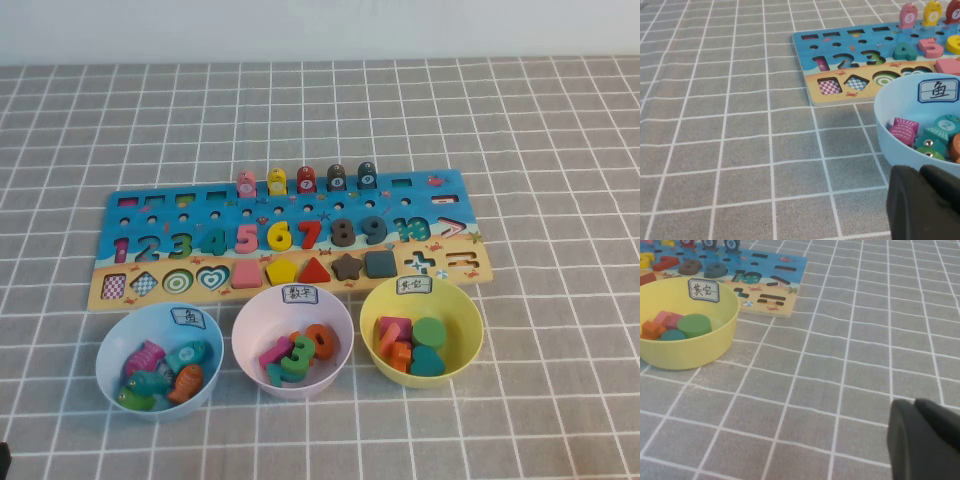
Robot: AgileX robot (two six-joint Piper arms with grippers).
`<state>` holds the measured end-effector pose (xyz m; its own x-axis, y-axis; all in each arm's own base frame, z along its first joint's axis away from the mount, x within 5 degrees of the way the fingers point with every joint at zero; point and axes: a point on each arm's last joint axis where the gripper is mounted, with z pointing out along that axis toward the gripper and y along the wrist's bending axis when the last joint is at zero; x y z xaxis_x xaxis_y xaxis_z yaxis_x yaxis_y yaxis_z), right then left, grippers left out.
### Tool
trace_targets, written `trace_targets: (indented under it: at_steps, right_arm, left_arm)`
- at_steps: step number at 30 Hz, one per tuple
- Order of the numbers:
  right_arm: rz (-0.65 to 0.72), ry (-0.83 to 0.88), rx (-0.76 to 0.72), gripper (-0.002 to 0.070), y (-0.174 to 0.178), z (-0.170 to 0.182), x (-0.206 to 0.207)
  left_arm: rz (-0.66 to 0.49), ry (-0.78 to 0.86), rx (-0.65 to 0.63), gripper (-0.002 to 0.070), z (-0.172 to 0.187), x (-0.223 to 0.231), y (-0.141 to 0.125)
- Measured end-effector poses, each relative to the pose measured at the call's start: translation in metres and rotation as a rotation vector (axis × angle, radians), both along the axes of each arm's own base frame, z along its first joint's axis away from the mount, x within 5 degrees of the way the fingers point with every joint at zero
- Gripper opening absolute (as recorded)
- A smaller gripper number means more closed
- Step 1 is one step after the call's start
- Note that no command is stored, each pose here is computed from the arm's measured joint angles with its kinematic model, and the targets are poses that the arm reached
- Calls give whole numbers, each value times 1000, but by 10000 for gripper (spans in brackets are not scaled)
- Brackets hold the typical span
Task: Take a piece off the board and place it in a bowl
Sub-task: Pick up the "number 4"
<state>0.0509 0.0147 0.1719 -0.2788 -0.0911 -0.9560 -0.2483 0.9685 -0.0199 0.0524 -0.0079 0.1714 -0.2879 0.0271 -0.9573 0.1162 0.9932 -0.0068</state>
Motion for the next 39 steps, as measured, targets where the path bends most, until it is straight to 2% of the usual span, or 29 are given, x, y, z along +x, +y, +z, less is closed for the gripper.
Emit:
trace_targets:
  at_steps: [17,24,28,35,39]
  right_arm:
    - [0,0,0,-17,0,0,0]
    - [0,0,0,-17,0,0,0]
    - [0,0,0,-17,0,0,0]
    - [0,0,0,-17,0,0,0]
    - [0,0,0,-17,0,0,0]
  left_arm:
    - [0,-3,-2,2,0,0,0]
    - [0,-22,-60,2,3,1,-1]
    - [1,-46,-194,2,6,1,-4]
    - [31,-125,-522,2,19,3,-6]
    - [42,-138,-611,2,21,3,-6]
